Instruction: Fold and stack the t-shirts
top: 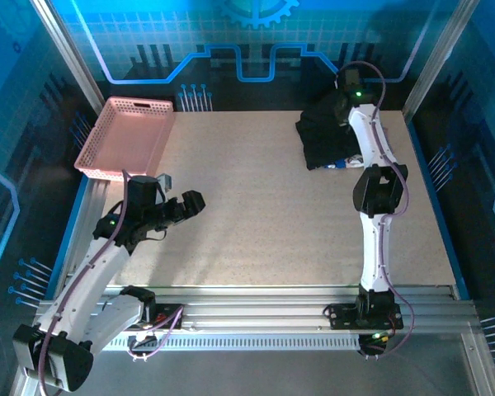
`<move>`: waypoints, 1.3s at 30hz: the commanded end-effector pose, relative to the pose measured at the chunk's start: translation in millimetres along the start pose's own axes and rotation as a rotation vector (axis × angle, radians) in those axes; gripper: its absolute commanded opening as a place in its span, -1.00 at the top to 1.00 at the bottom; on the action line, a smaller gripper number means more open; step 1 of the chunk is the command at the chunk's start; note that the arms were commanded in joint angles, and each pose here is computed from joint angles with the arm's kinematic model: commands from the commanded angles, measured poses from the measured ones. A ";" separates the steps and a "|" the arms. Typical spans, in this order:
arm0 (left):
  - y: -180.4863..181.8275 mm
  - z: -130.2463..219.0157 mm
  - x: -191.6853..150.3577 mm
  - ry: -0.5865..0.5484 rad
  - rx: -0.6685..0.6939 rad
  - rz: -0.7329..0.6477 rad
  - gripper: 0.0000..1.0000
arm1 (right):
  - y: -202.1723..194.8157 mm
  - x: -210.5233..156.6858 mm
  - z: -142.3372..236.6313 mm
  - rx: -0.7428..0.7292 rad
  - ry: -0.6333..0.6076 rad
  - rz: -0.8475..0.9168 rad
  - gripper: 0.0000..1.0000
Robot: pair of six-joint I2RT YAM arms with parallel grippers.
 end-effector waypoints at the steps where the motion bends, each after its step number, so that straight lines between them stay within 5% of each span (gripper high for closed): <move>1: 4.8 12.2 -0.1 0.004 0.059 -0.010 -0.98 | -14.8 10.0 -21.8 0.073 -0.032 -0.117 0.96; 5: 11.6 20.7 -7.4 0.020 0.105 -0.006 -0.98 | -31.0 -1.9 -60.3 0.115 0.009 -0.199 0.86; 7: 13.7 24.3 -10.4 0.025 0.118 0.002 -0.98 | -41.1 -8.3 -81.3 0.123 0.023 -0.246 0.49; 9: 14.9 27.6 -11.9 0.028 0.130 0.013 -0.98 | -57.1 -18.0 -102.4 0.106 0.046 -0.325 -0.17; 11: 9.8 30.8 -9.5 0.024 0.111 0.026 -0.98 | -71.6 -27.7 -112.9 0.125 0.081 -0.413 -0.34; 20: -7.5 11.7 12.0 -0.074 -0.017 0.059 -0.98 | -89.0 -52.6 -53.4 0.269 0.180 -0.530 -0.58; 23: -6.9 -4.7 16.7 -0.086 -0.025 0.051 -0.98 | -93.2 -65.1 -13.3 0.331 0.114 -0.563 -0.99; 32: 22.3 -46.8 50.5 -0.176 0.170 -0.034 -0.98 | -50.0 -183.4 62.7 0.544 0.177 -0.667 -1.00; 39: 70.3 -57.3 88.9 -0.382 0.399 -0.132 -0.98 | -9.9 -248.4 124.2 0.432 -0.094 -0.401 -1.00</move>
Point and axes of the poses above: each hand's point on the last joint's axis, 136 mm out from that joint toward the fingers, its own z axis back along the fingers, its own y axis along the line the jaws close on, x = y × z, the point moved 3 cm from there along z, back along the fingers, and after that the axes turned 8 degrees about -z, right-handed, at the moved point
